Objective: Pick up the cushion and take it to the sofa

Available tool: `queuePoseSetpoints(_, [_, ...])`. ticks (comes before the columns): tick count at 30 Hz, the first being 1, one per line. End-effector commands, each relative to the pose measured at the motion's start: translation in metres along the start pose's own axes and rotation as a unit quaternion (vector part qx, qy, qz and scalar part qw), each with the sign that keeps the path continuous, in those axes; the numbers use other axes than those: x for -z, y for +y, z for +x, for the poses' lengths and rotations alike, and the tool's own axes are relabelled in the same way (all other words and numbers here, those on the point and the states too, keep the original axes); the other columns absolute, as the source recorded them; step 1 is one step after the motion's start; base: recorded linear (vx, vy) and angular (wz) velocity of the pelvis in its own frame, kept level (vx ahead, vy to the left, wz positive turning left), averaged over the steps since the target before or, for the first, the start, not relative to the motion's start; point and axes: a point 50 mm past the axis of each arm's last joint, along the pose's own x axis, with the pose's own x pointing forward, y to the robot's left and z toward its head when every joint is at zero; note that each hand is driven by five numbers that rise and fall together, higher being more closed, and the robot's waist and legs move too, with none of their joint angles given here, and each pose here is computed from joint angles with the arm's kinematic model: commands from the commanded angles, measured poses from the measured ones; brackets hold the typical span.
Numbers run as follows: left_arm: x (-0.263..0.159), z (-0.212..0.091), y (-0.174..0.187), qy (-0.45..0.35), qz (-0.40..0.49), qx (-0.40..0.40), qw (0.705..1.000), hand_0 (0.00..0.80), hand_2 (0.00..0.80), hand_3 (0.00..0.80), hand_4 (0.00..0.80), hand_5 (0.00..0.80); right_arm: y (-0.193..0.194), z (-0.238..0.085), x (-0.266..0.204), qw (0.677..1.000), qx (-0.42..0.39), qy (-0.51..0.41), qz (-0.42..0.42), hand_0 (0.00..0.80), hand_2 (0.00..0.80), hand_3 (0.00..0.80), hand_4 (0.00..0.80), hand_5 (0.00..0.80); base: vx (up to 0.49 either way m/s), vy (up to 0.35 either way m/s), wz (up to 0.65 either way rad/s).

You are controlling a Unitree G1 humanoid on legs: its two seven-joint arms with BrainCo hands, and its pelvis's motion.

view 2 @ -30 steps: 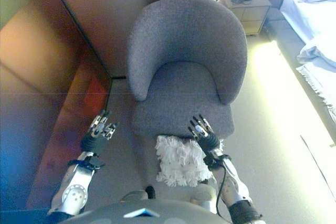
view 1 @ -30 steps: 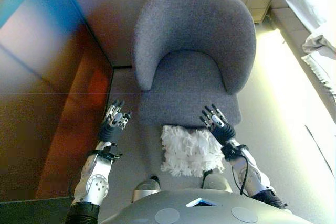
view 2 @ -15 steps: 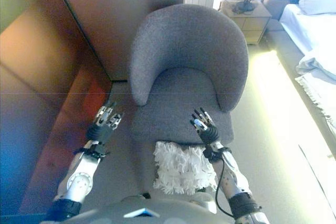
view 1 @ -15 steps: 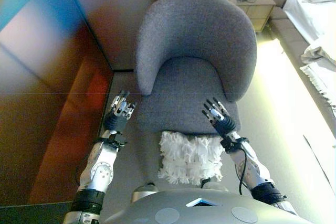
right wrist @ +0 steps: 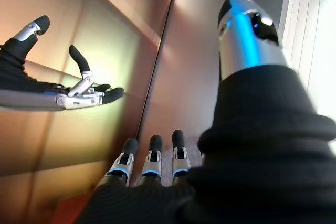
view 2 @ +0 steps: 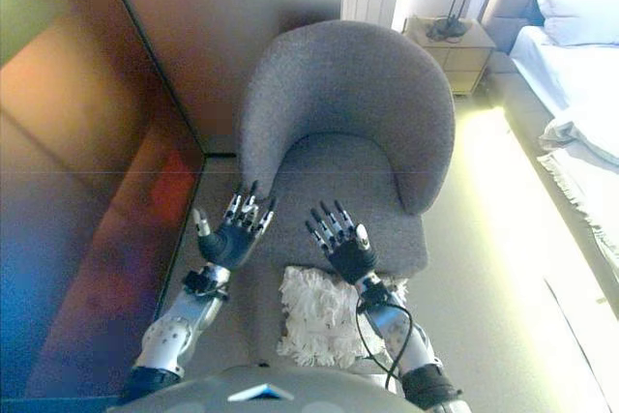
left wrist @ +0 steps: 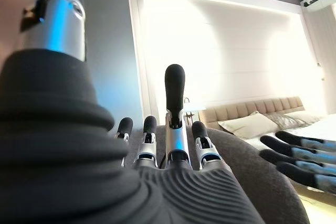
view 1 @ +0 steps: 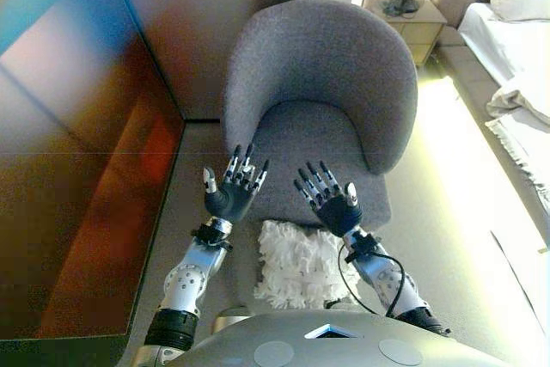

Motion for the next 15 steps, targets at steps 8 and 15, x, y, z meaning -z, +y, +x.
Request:
queuePoseSetpoints(8, [-0.026, 0.018, -0.009, -0.006, 0.103, 0.028, 0.994, 0.000, 0.000, 0.000, 0.000, 0.000, 0.007, 0.001, -0.012, 0.993, -0.015, 0.028, -0.111, 0.000, 0.000, 0.000, 0.000, 0.000, 0.023, -0.001, -0.05])
queuePoseSetpoints(15, [-0.033, 0.019, -0.005, -0.003, 0.130, 0.017, 0.991, 0.000, 0.000, 0.000, 0.000, 0.000, 0.012, -0.015, 0.013, 0.974, -0.104, 0.180, -0.085, 0.000, 0.000, 0.000, 0.000, 0.000, 0.009, -0.025, -0.04])
